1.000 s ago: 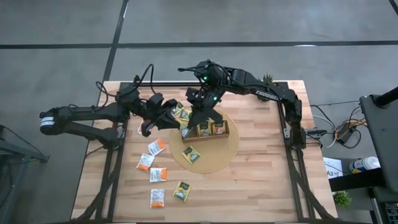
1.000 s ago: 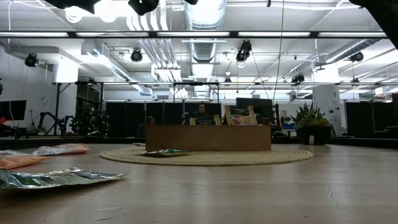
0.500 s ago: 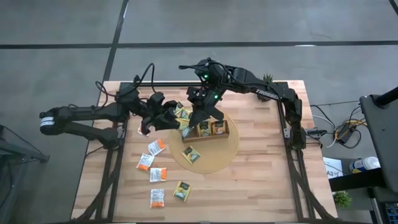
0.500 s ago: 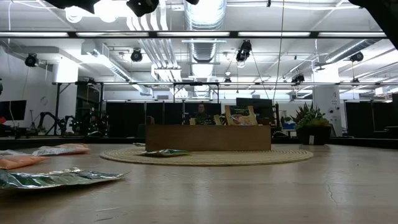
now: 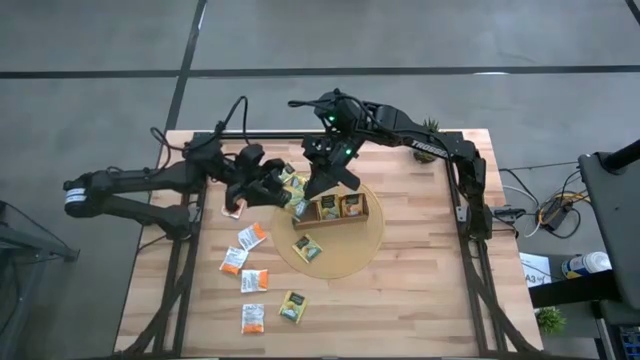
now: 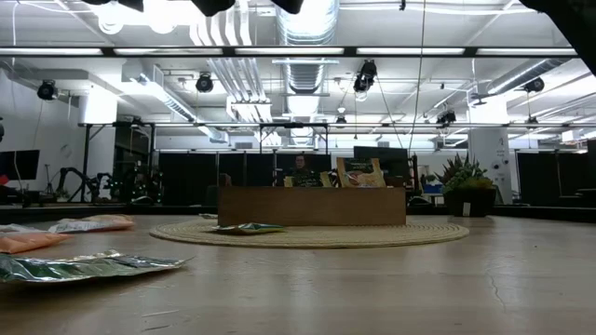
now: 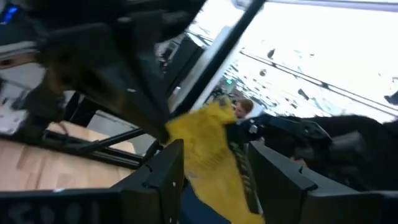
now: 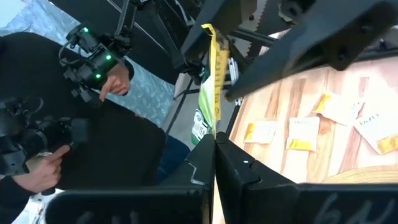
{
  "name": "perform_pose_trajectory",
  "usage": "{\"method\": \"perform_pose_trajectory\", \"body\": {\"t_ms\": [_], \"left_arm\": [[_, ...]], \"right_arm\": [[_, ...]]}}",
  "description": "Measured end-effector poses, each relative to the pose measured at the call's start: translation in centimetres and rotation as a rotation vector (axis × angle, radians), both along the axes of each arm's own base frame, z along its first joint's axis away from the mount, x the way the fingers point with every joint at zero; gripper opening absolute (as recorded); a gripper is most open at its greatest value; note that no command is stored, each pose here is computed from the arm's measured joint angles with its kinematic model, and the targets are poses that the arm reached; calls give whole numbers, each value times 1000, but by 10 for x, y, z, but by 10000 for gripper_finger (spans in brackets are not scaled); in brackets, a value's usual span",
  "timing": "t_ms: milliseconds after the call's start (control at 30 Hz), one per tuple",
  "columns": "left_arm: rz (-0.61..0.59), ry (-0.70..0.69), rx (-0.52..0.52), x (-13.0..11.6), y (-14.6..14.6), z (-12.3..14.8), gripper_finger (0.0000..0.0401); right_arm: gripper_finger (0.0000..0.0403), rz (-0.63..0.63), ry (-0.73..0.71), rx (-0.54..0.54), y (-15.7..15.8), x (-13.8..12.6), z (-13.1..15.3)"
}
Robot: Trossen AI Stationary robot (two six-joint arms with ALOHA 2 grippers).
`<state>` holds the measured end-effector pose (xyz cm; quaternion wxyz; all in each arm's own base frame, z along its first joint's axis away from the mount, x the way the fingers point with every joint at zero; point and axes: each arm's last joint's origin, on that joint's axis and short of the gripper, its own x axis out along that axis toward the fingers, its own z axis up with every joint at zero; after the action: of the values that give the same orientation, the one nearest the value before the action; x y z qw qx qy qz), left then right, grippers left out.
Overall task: Pick & Place Tea
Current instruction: Put the yellow tea bag into the middle section of the wooden organizer
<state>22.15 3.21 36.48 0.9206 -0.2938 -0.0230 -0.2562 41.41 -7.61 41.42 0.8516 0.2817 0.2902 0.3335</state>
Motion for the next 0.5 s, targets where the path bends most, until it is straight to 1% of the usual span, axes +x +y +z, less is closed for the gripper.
{"method": "perform_pose_trajectory", "body": {"t_ms": [133,333,400,500], "left_arm": [[14,35,-9,3,2,-2,172],[16,38,0,5,3,-3,168],[18,34,13,5,3,-3,153],[21,27,28,5,3,-3,105]], "right_arm": [[8,-1,-5,-10,0,0,0],[8,-2,-2,-12,0,0,-1],[8,-2,3,-11,0,0,-1],[8,-1,6,-12,0,0,-2]]}}
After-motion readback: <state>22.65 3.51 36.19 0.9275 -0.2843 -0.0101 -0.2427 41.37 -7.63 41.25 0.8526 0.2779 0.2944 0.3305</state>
